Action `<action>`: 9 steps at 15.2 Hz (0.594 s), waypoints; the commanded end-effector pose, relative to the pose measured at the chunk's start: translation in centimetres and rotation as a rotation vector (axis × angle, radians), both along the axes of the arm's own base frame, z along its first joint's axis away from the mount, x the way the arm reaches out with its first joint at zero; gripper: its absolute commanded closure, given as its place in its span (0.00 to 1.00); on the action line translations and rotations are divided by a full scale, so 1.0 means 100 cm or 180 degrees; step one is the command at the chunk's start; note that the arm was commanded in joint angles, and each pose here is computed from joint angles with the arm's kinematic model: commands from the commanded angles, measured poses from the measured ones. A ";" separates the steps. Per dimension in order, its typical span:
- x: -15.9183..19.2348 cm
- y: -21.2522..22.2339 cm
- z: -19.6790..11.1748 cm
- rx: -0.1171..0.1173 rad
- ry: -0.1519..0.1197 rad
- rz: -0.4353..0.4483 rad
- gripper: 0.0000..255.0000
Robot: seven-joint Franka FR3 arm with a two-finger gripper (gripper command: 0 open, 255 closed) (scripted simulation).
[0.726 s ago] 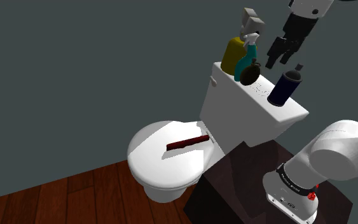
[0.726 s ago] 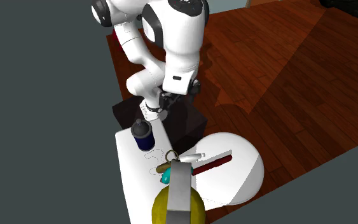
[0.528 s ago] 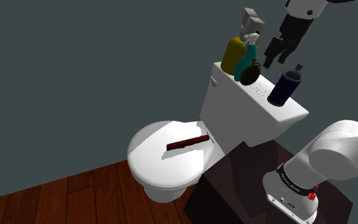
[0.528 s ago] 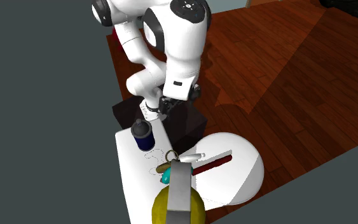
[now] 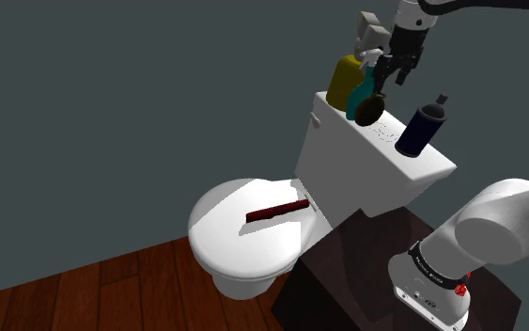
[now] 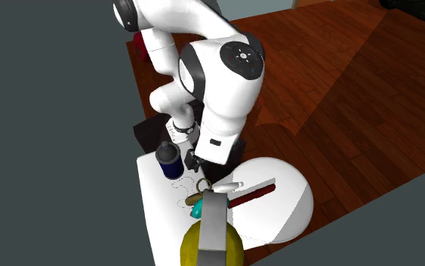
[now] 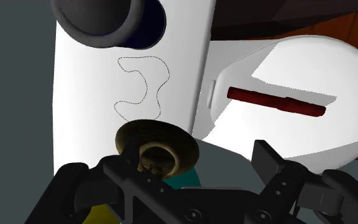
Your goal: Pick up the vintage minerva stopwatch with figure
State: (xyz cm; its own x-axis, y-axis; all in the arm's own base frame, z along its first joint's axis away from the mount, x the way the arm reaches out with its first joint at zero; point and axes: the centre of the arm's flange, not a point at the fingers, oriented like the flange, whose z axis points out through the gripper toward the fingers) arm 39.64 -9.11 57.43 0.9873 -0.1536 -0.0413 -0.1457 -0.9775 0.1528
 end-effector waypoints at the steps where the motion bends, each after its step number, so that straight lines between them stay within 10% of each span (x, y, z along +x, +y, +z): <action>1: 0.020 -0.018 -0.008 -0.0093 0.0038 -0.0034 0.00; 9: 0.044 -0.037 -0.042 -0.0201 0.0080 -0.0078 0.00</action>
